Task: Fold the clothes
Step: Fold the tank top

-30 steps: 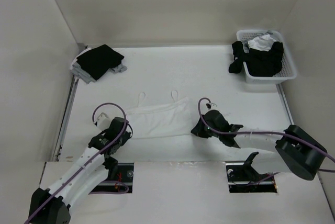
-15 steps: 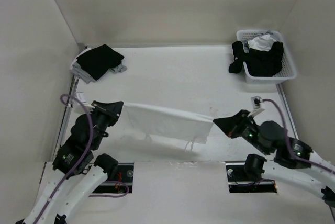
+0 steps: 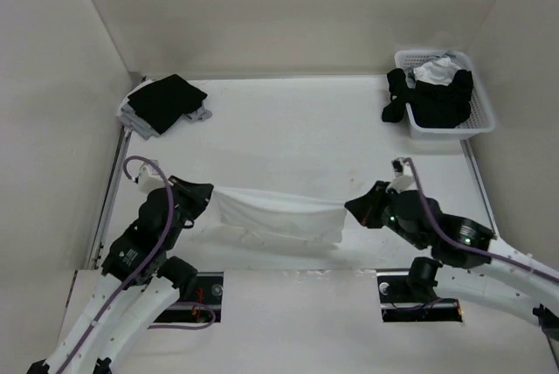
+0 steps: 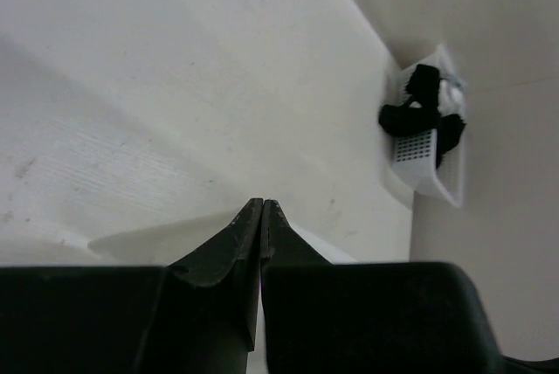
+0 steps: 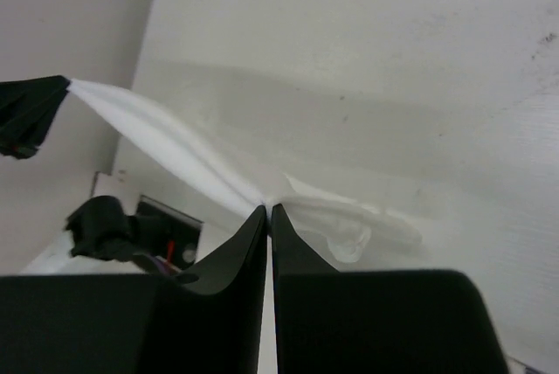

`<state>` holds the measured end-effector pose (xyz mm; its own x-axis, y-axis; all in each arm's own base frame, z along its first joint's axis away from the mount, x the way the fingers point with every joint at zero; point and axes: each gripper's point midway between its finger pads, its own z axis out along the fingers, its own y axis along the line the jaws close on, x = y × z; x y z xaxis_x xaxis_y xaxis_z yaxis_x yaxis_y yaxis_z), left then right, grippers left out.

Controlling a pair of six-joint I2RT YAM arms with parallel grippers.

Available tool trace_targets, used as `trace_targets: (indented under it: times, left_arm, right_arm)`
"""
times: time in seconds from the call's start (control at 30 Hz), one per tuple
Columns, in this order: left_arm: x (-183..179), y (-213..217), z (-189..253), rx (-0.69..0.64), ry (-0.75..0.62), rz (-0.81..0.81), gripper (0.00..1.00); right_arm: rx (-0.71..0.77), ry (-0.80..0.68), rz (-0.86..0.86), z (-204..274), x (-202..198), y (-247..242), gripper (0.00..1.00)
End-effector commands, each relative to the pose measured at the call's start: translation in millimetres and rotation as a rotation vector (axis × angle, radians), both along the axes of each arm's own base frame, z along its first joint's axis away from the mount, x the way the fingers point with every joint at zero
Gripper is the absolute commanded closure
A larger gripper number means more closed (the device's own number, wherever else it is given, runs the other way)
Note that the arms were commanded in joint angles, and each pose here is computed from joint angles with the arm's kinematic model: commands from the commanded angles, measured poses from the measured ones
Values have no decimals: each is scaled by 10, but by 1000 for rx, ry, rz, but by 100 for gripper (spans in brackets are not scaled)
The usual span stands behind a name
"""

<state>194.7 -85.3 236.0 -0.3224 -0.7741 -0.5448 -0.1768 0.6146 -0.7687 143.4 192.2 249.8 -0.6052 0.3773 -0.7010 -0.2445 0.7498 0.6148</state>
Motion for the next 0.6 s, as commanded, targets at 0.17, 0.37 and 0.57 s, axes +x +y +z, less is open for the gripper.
trace_targets:
  times: [0.17,0.37,0.57]
  left_arm:
    - [628,-109,-359,47,36,41,100]
    - [852,-198,297,10,-129,4,100]
    - [460,-205,498,13,-205,-38,100]
  right_arm:
    - [38,56,30,-568,659,251,93]
    - [23,-131,-9,50,877,146,93]
    - [44,-150,22,205,483,73,92]
